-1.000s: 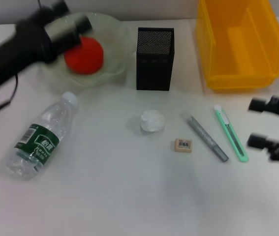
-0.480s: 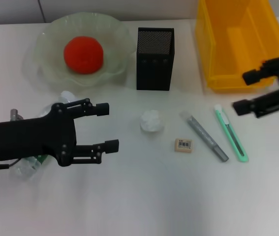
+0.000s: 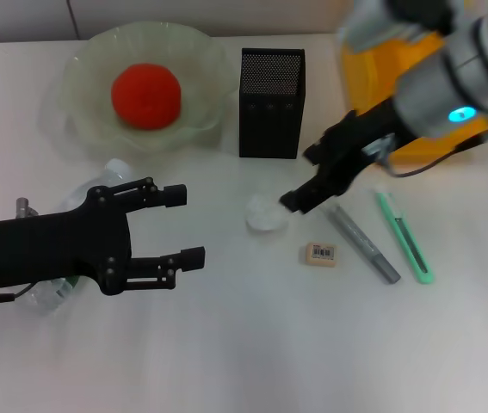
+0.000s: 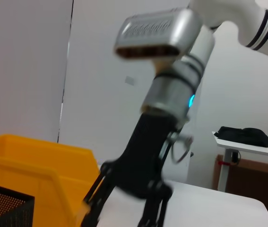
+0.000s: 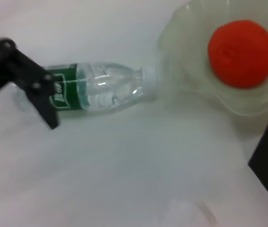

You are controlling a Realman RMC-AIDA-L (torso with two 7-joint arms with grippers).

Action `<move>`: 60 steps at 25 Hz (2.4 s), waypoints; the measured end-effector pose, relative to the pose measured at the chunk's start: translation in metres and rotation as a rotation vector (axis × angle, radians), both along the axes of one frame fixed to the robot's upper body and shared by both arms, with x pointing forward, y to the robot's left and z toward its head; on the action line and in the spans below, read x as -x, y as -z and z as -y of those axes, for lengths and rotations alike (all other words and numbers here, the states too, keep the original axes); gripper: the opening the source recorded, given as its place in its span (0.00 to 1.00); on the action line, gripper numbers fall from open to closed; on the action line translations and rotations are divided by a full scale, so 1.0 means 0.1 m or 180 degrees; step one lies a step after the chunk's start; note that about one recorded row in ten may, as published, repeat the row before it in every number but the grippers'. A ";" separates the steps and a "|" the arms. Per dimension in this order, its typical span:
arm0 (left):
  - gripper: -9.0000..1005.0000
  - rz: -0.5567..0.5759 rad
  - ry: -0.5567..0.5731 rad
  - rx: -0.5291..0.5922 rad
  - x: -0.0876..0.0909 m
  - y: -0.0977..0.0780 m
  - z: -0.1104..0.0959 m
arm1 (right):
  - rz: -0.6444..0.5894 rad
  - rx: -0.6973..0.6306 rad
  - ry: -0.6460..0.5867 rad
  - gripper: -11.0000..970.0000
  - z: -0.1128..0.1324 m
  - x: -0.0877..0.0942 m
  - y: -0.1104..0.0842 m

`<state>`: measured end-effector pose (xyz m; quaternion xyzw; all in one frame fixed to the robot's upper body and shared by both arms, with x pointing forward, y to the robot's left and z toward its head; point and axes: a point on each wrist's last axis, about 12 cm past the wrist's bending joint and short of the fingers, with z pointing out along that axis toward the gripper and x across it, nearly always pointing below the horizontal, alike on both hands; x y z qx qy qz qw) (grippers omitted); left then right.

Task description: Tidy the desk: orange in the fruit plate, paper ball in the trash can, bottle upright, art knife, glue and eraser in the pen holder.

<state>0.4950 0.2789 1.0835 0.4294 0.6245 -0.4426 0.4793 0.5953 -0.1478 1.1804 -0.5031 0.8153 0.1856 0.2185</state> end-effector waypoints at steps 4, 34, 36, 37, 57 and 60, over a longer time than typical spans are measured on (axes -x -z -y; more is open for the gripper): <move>0.84 -0.0024 -0.0010 0.0001 0.01 0.01 -0.01 | 0.0061 0.0190 -0.0055 0.85 -0.25 -0.10 0.33; 0.84 -0.0025 -0.0214 0.0074 0.04 0.00 -0.13 | 0.1290 -0.1415 0.1251 0.24 1.47 0.50 -0.59; 0.84 -0.0028 -0.0241 0.0121 0.03 -0.02 -0.13 | 0.1540 -0.1872 0.1703 0.23 1.73 0.39 -0.45; 0.84 -0.0048 -0.0267 0.0160 0.02 -0.03 -0.13 | 0.1540 -0.1872 0.1703 0.22 1.73 0.39 -0.45; 0.84 -0.1171 -0.0617 -0.0756 -0.41 -1.23 0.05 | 0.0965 -0.2805 0.0787 0.74 1.77 0.76 0.40; 0.84 -0.1482 -0.0862 -0.1203 -0.56 -1.34 0.21 | 0.0863 -0.2962 0.0174 0.80 1.74 1.06 0.55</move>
